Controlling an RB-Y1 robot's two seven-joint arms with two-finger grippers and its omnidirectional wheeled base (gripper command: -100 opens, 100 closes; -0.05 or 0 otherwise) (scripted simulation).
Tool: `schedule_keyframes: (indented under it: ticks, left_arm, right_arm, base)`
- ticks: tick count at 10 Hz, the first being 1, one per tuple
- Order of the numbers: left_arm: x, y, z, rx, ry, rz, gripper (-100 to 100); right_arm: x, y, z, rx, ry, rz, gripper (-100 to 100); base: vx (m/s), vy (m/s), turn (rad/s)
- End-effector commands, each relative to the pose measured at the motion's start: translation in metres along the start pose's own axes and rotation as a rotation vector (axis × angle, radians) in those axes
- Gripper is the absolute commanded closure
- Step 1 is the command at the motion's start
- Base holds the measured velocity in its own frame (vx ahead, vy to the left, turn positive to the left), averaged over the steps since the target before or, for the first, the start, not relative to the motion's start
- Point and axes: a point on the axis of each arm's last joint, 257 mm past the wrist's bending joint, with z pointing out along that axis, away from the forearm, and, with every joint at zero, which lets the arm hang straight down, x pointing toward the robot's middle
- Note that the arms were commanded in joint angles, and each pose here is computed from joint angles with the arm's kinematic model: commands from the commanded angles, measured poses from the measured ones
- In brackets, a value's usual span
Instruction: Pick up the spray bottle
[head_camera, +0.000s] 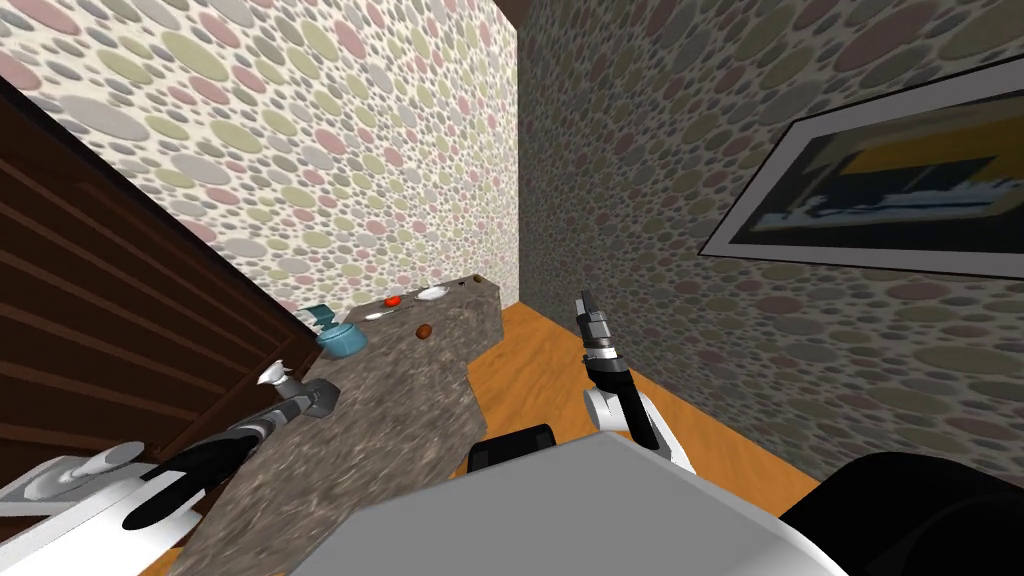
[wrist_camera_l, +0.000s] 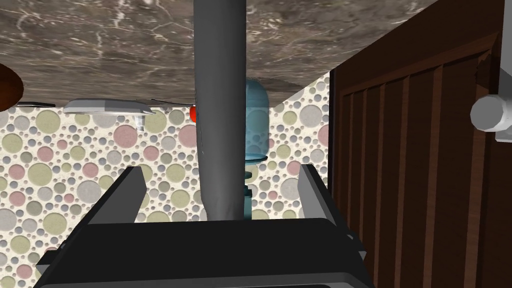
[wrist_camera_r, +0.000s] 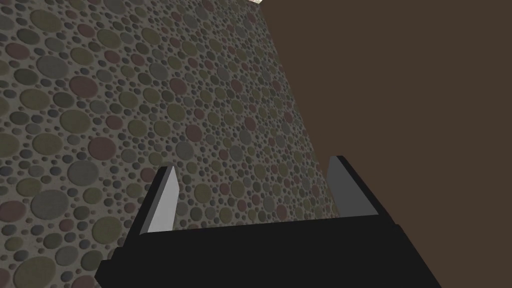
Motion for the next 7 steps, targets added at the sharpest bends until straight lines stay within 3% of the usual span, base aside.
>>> schedule_keyframes:
  ticks: [1,7]
  left_arm:
    - [0.002,0.022,0.000,-0.031,0.005,-0.006,-100]
    - [0.011,0.115,-0.009,-0.154,0.010,-0.068,-100]
  right_arm:
    - [0.000,0.000,0.000,0.000,0.000,0.000,0]
    - [0.000,0.000,0.000,0.000,0.000,0.000,0]
  base:
    - [-0.047,-0.016,-0.174]
    - [-0.063,-0.041,-0.232]
